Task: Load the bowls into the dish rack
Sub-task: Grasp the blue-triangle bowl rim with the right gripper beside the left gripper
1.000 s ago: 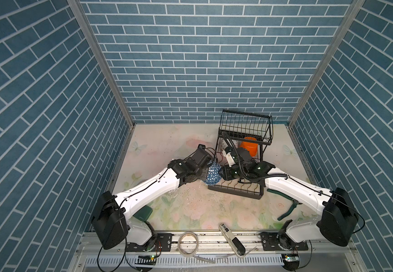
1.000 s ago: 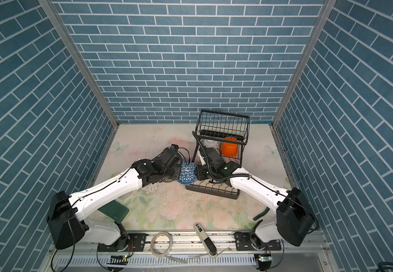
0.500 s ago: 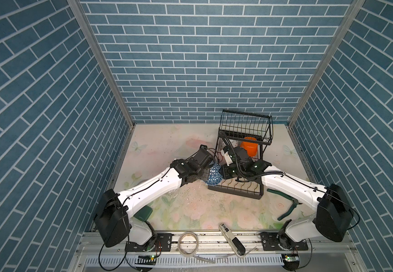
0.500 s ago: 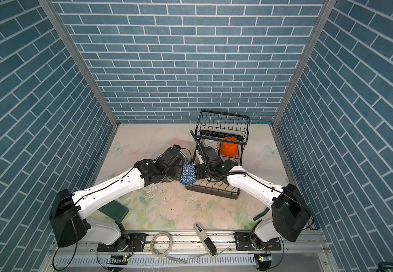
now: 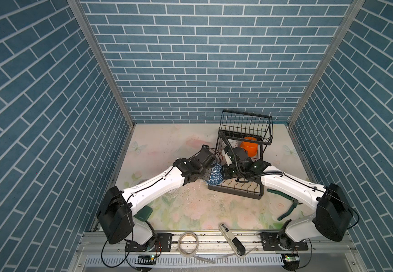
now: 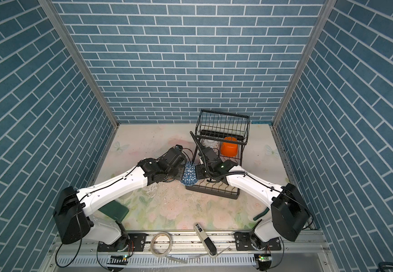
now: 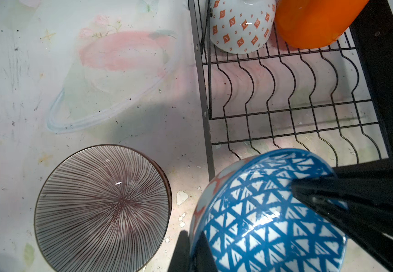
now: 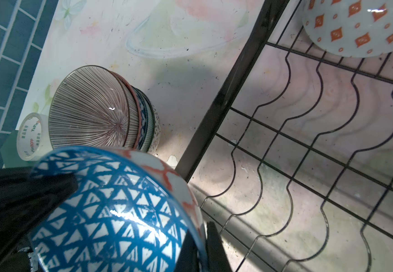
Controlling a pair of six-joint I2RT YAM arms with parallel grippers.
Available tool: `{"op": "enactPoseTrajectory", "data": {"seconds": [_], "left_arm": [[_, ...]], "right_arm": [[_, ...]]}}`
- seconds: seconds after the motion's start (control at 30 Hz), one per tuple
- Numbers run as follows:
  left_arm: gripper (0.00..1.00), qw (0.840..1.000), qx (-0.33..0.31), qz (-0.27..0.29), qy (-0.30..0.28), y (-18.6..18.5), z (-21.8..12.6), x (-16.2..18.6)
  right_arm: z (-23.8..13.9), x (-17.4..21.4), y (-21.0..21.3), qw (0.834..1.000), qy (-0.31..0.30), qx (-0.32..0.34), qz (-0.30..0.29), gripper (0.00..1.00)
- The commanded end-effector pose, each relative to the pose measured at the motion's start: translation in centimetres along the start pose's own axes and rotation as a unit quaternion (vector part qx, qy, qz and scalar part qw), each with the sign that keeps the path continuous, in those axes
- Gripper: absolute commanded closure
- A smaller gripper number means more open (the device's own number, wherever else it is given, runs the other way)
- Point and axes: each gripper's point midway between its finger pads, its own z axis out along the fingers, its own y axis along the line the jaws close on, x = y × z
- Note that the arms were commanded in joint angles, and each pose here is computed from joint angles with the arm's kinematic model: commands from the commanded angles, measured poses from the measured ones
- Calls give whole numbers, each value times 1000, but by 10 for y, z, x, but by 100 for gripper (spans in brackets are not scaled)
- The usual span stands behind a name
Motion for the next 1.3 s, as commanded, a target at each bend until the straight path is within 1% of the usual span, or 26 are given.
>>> {"op": "enactPoseTrajectory", "data": {"seconds": [0.0, 0.13, 0.23, 0.37, 0.47, 0.53, 0.67, 0.77, 0.93, 1.1, 1.27], "left_arm": [[83, 1000, 14, -11, -25, -9, -6, -18], [61, 999, 18, -11, -28, -10, -7, -19], [49, 999, 22, -11, -32, -11, -8, -20], [35, 999, 28, -13, -38, -11, -10, -20], [30, 998, 35, -15, -40, -12, -9, -18], [29, 998, 39, -16, -39, -14, -8, -17], [28, 998, 43, -18, -30, -15, -4, -11], [28, 998, 47, -19, -24, -16, 0, -6], [27, 998, 53, -20, -14, -18, 7, 3], [27, 998, 55, -22, 10, -21, 24, 16], [27, 997, 65, -26, 29, -29, 41, 26]], "right_arm": [[-23, -23, 6, 999, -41, 13, -5, 100], [-36, -26, -5, 998, -55, 42, -6, 100], [-47, -27, -15, 995, -66, 70, -8, 100], [-61, -26, -32, 991, -75, 113, -17, 100], [-72, -25, -48, 984, -81, 158, -26, 100], [-80, -23, -62, 976, -80, 199, -30, 100], [-100, -18, -90, 956, -79, 280, -41, 100], [-112, -16, -102, 944, -81, 316, -47, 100], [-125, -15, -113, 932, -88, 348, -51, 100], [-133, -16, -120, 921, -90, 374, -57, 100], [-135, -18, -121, 918, -90, 381, -62, 100]]}}
